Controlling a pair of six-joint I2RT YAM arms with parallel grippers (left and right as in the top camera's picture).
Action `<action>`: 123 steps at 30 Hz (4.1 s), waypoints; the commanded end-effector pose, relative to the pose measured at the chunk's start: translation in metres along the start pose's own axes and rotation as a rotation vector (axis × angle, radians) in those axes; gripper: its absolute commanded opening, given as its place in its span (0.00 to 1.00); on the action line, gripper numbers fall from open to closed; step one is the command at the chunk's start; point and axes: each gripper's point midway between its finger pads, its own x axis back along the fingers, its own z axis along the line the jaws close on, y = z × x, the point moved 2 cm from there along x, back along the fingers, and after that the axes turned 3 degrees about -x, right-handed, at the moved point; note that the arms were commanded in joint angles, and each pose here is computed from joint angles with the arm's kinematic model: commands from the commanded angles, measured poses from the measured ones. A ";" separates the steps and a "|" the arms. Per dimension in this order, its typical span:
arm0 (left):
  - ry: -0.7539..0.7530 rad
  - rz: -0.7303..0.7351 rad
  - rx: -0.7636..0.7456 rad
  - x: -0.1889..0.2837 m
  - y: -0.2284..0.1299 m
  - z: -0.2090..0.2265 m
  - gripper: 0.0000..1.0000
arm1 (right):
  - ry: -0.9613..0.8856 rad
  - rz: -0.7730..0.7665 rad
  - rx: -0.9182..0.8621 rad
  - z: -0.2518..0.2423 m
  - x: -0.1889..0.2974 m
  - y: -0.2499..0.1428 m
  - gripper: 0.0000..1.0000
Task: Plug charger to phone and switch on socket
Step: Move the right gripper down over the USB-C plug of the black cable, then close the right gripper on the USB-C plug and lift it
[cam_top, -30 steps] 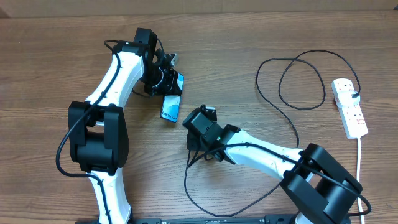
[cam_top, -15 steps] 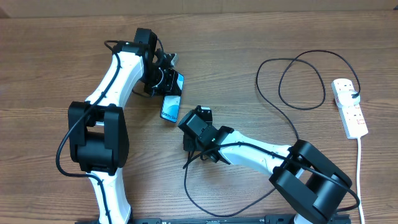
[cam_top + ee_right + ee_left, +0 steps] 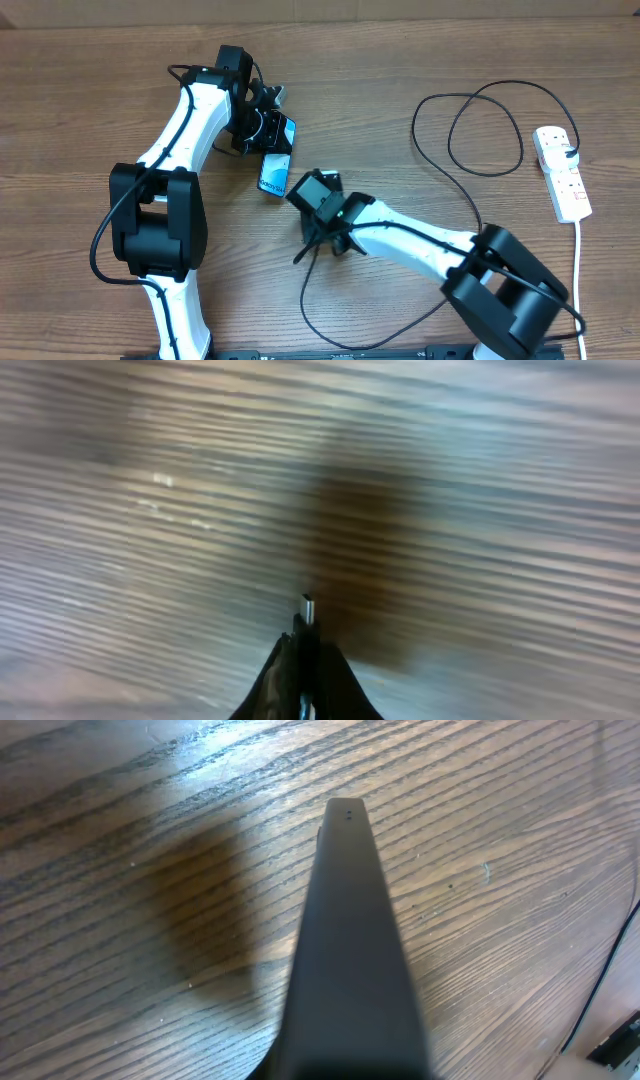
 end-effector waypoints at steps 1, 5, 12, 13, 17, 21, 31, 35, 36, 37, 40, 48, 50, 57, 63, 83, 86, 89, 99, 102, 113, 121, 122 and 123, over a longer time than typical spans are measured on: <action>-0.014 -0.011 0.006 0.005 0.000 -0.006 0.04 | -0.073 -0.141 0.027 -0.019 0.041 0.043 0.04; -0.014 -0.011 0.006 0.005 0.000 -0.006 0.04 | -0.163 -0.111 0.005 -0.056 0.047 0.050 0.04; -0.014 -0.011 0.006 0.005 0.000 -0.006 0.04 | -0.222 -0.072 -0.010 -0.108 0.045 0.068 0.04; -0.013 -0.011 0.006 0.005 0.000 -0.006 0.04 | -0.221 -0.065 -0.007 -0.113 0.044 0.069 0.04; -0.013 -0.012 0.005 0.005 0.000 -0.006 0.04 | -0.238 -0.037 -0.030 -0.130 0.040 0.065 0.04; -0.013 -0.014 0.004 0.005 0.000 -0.006 0.04 | -0.256 -0.007 -0.036 -0.141 0.031 0.053 0.04; -0.013 -0.014 0.004 0.005 0.000 -0.006 0.04 | -0.264 0.007 -0.033 -0.150 0.011 0.034 0.04; -0.014 -0.014 0.004 0.005 0.000 -0.006 0.04 | -0.264 0.037 -0.032 -0.153 0.007 0.024 0.04; -0.014 -0.014 0.004 0.005 0.000 -0.006 0.04 | -0.258 0.045 -0.032 -0.152 0.007 0.022 0.04; -0.014 -0.014 0.004 0.005 0.000 -0.006 0.04 | -0.253 0.049 -0.032 -0.152 0.007 0.022 0.08; -0.013 -0.014 0.004 0.005 0.000 -0.006 0.04 | -0.254 0.049 -0.032 -0.152 0.007 0.021 0.18; -0.014 -0.014 0.004 0.005 0.000 -0.006 0.04 | -0.247 0.070 -0.032 -0.151 0.007 0.017 0.27; -0.014 -0.014 0.004 0.005 0.000 -0.006 0.04 | -0.250 0.076 -0.031 -0.152 0.007 0.016 0.30; -0.013 -0.014 0.004 0.005 0.000 -0.006 0.04 | -0.237 0.098 -0.033 -0.150 0.007 0.012 0.27; -0.013 -0.013 0.004 0.005 0.000 -0.006 0.04 | -0.240 0.102 -0.044 -0.151 0.007 0.011 0.38; -0.013 -0.013 0.004 0.005 0.000 -0.006 0.04 | -0.241 0.175 -0.172 -0.166 -0.009 0.002 0.25; -0.014 -0.013 0.004 0.005 0.000 -0.006 0.04 | -0.234 0.176 -0.184 -0.168 -0.009 0.003 0.22; -0.013 -0.013 0.004 0.005 0.000 -0.006 0.04 | -0.232 0.172 -0.184 -0.167 -0.009 0.004 0.23; -0.014 -0.014 0.004 0.005 0.000 -0.006 0.04 | -0.230 0.168 -0.178 -0.167 -0.009 0.005 0.04; -0.013 -0.014 0.004 0.005 0.001 -0.006 0.04 | -0.217 0.156 -0.132 -0.164 -0.007 0.013 0.04; -0.013 -0.014 0.004 0.005 0.001 -0.006 0.04 | -0.191 0.198 -0.137 -0.159 -0.004 0.007 0.24; -0.013 -0.014 0.004 0.005 0.001 -0.006 0.04 | -0.185 0.205 -0.141 -0.158 -0.004 0.006 0.36; -0.013 -0.014 0.004 0.005 0.001 -0.006 0.04 | -0.185 0.205 -0.141 -0.158 -0.004 0.006 0.40; -0.014 -0.014 0.004 0.005 0.001 -0.006 0.04 | -0.185 0.207 -0.141 -0.158 -0.004 0.006 0.41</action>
